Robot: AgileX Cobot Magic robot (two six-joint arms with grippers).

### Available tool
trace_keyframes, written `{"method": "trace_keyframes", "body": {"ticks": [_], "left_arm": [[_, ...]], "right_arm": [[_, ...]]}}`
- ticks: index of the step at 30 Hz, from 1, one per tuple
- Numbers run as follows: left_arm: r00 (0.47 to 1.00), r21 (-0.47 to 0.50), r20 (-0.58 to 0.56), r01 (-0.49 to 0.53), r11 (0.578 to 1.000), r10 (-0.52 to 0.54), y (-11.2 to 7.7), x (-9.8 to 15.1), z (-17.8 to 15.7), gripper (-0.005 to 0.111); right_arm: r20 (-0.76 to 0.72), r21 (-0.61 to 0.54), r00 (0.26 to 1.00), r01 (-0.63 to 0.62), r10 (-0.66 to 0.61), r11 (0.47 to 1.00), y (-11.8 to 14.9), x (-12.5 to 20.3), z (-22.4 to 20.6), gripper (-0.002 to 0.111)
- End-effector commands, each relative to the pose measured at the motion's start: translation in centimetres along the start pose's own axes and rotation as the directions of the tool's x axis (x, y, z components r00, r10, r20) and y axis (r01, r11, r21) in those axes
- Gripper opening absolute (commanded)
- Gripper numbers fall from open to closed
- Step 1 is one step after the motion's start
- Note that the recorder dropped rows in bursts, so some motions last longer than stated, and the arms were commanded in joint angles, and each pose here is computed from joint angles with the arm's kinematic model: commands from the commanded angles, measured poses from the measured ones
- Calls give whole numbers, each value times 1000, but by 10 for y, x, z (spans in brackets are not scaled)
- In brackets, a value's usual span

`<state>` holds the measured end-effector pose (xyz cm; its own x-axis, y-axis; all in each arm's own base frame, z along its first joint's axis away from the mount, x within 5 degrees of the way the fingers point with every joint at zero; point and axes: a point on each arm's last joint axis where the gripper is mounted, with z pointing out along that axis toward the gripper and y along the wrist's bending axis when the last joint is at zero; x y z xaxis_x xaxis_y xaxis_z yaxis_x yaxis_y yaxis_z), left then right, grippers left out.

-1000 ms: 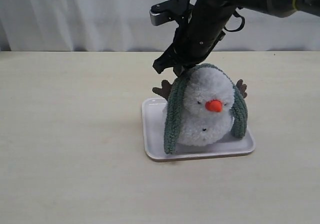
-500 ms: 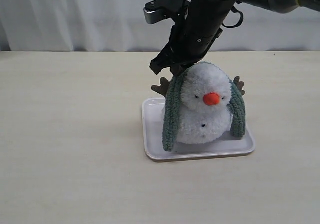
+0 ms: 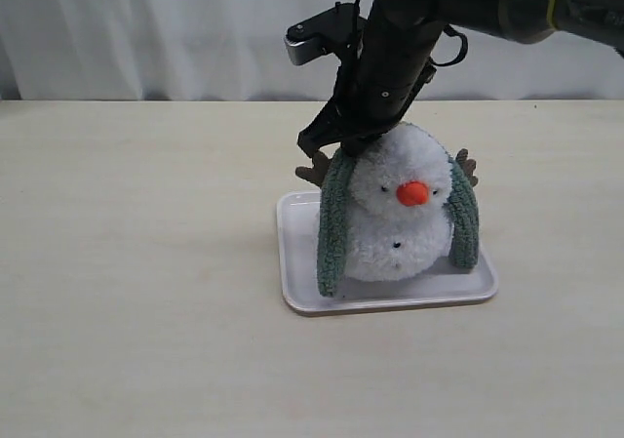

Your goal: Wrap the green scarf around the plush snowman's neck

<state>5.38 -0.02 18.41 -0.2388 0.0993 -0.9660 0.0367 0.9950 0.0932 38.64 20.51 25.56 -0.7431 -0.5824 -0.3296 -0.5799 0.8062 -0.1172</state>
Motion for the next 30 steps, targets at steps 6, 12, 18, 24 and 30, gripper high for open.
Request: {"method": "trace_keyframes", "body": {"ticks": [6, 12, 18, 24, 30], "left_arm": [[1000, -1, 7, 5, 1000, -5, 0, 0, 0, 0], [1000, -1, 7, 5, 1000, -5, 0, 0, 0, 0], [1000, -1, 7, 5, 1000, -5, 0, 0, 0, 0], [1000, -1, 7, 5, 1000, -5, 0, 0, 0, 0], [1000, -1, 7, 5, 1000, -5, 0, 0, 0, 0]], "right_arm": [[-85, -2, 996, 7, -7, 1000, 1, 6, 12, 4], [-110, -5, 994, 7, -8, 1000, 2, 8, 16, 4], [-78, -33, 997, -6, 3, 999, 4, 5, 17, 4], [-54, -38, 999, -10, 8, 999, 5, 3, 18, 4], [-62, -34, 998, -6, 4, 999, 5, 3, 22, 4]]}}
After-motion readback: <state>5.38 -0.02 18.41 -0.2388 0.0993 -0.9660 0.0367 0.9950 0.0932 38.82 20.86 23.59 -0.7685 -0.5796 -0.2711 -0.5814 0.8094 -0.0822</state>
